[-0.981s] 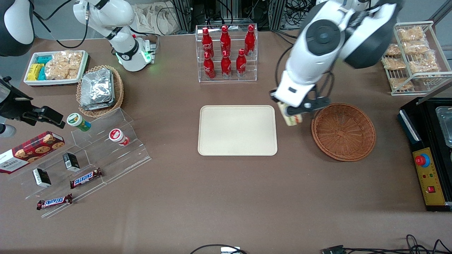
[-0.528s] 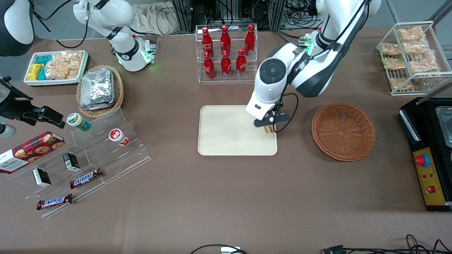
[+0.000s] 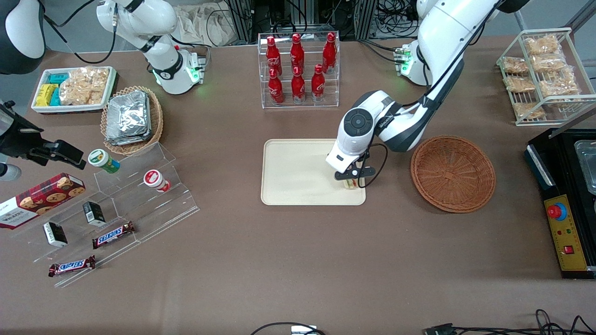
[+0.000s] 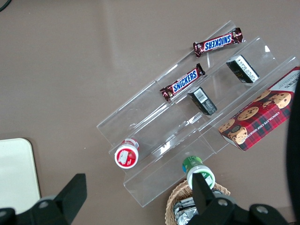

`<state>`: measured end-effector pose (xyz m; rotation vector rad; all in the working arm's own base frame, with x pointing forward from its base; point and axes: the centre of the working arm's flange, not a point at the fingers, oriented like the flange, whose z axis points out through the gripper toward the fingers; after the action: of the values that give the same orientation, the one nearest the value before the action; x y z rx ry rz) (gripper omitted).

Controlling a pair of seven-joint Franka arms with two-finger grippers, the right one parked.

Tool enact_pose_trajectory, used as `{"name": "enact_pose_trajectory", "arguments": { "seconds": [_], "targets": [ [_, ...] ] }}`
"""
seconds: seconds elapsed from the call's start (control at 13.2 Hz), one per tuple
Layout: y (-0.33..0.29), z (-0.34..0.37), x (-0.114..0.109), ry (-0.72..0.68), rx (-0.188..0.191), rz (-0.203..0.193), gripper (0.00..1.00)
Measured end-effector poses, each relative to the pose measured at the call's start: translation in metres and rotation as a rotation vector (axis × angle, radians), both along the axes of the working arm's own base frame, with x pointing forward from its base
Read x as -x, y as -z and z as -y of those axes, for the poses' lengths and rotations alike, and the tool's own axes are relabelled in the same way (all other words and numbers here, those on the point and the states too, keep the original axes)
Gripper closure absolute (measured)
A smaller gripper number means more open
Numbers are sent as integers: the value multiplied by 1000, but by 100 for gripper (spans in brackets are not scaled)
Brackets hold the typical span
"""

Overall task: Place sandwich from basket to tray
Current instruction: 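Carry the held sandwich over the white tray with the left gripper, then lower the sandwich onto the tray and open the left gripper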

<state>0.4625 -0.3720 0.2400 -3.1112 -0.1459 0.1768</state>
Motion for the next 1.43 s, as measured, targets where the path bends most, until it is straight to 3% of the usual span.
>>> {"name": "enact_pose_trajectory", "arguments": {
  "seconds": [0.23,0.68,1.06,1.43],
  "targets": [
    [5,1,0,13,2,8,65],
    [3,0,-1,19,-10,11,3],
    [-48,-5,-6,-11,-74,22,0],
    [-221,-55,-28,-157,-181,66,0]
  ]
}}
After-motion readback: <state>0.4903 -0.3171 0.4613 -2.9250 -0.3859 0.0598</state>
